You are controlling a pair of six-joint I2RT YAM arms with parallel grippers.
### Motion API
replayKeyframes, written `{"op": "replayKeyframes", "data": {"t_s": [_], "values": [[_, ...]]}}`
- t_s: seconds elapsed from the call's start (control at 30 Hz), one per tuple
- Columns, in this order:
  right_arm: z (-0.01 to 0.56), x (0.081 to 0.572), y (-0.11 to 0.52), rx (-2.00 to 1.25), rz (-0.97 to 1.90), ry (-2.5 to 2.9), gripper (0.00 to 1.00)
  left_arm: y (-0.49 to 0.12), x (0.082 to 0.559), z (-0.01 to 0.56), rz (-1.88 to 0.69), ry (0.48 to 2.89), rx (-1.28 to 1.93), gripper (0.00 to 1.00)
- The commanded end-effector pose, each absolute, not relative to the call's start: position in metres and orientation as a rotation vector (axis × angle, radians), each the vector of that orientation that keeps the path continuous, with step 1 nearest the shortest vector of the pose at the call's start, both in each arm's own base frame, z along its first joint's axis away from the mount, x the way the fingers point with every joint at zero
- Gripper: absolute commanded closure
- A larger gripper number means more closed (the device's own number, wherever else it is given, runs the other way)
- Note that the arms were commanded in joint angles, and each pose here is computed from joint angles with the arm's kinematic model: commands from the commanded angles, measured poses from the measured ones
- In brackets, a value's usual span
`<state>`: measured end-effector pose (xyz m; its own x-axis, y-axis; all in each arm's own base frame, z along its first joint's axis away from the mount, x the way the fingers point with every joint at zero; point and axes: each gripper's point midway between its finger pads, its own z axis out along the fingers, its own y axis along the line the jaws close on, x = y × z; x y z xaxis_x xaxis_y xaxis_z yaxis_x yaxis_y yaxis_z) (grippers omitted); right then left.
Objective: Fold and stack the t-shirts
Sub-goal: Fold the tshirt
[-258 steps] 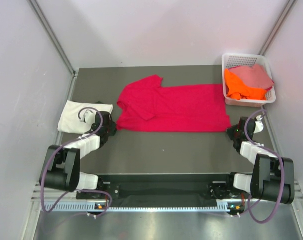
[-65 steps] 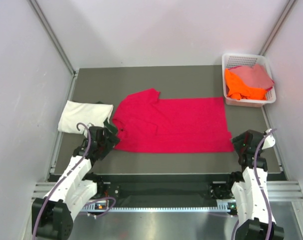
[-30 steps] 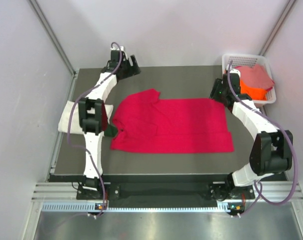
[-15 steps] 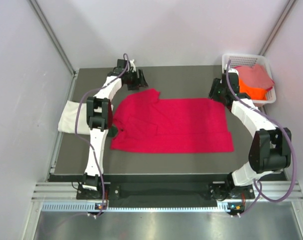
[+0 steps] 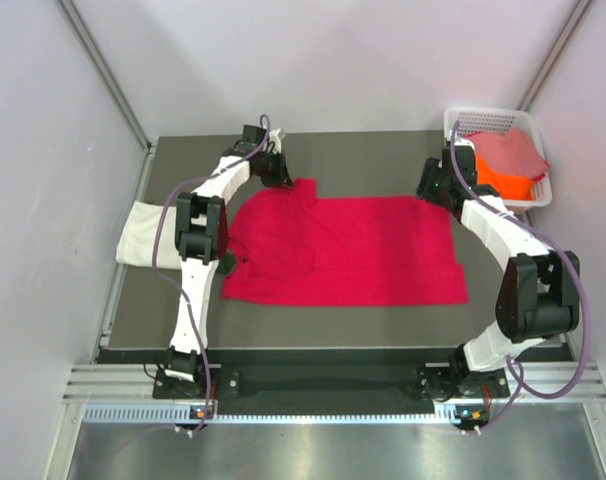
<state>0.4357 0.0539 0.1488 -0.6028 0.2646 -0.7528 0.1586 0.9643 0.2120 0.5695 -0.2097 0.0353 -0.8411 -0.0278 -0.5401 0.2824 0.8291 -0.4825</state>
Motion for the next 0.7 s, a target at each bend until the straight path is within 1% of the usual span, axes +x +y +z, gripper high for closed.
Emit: {"op": "replayKeyframes", "data": {"t_s": [0.0, 0.07, 0.1, 0.17, 0.3, 0.67], "values": [[0.168, 0.457, 0.059, 0.259, 0.16, 2.181, 0.5, -0.184, 0.569, 0.033, -0.645, 2.502, 0.13, 1.0], [0.165, 0.464, 0.062, 0.247, 0.153, 2.202, 0.52, -0.171, 0.575, 0.034, -0.626, 2.472, 0.083, 1.0], [0.165, 0.466, 0.063, 0.24, 0.145, 2.207, 0.52, -0.167, 0.579, 0.046, -0.616, 2.438, 0.069, 1.0], [0.155, 0.471, 0.069, 0.225, 0.131, 2.238, 0.53, -0.155, 0.583, 0.05, -0.587, 2.413, 0.024, 1.0], [0.155, 0.49, 0.075, 0.209, 0.106, 2.243, 0.53, -0.135, 0.59, 0.064, -0.564, 2.379, -0.021, 1.0], [0.133, 0.539, 0.071, 0.219, 0.024, 2.296, 0.54, -0.103, 0.592, 0.051, -0.472, 2.403, -0.106, 1.0]]}}
